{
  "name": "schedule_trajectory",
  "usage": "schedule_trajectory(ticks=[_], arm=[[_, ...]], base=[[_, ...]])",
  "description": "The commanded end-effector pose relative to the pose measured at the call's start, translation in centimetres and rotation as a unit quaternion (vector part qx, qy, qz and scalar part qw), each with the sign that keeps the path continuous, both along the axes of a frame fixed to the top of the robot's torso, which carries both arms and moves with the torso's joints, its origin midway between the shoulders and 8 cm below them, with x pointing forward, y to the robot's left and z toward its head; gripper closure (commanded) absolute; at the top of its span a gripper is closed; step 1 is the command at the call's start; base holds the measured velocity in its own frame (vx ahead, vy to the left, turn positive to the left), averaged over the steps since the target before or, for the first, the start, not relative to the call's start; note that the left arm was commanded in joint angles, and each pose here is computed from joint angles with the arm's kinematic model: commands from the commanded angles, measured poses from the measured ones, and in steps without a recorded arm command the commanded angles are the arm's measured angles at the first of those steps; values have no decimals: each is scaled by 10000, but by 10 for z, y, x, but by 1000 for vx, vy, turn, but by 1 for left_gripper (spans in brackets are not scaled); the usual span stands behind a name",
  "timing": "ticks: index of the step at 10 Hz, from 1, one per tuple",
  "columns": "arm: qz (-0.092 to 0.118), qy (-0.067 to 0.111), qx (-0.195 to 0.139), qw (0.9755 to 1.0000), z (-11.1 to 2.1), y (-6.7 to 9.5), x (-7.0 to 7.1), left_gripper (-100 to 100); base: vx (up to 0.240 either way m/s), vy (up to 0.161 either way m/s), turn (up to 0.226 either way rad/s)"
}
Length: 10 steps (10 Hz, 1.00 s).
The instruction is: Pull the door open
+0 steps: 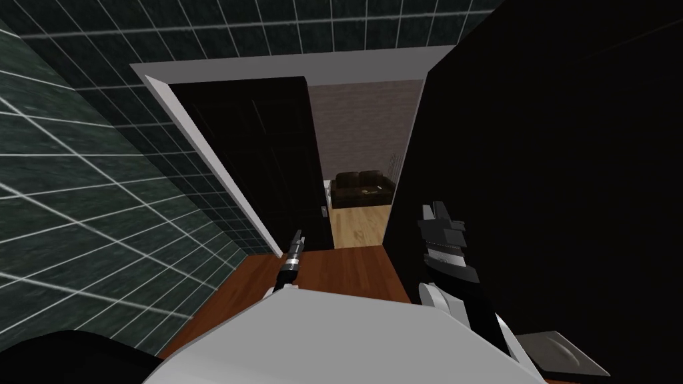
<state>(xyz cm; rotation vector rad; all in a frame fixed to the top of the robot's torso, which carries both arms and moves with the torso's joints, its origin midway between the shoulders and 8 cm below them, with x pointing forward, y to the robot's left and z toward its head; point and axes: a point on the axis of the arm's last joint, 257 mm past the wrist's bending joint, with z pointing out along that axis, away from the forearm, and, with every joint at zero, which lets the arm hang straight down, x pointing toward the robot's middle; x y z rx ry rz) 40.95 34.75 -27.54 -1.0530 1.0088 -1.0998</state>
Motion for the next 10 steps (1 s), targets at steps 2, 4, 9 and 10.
schedule_trajectory(ticks=[2, 4, 9, 10], arm=[[21, 110, -80, 9999, -16, 3, -1, -100], [37, 192, -138, 9997, -26, 5, -3, -100], [89, 415, -300, 9986, -55, 10, -7, -100], [106, 479, -348, 9982, -63, 11, -9, -100]], base=[[96, -8, -35], [104, -9, -33], [123, -8, -34], [120, -3, -46]])
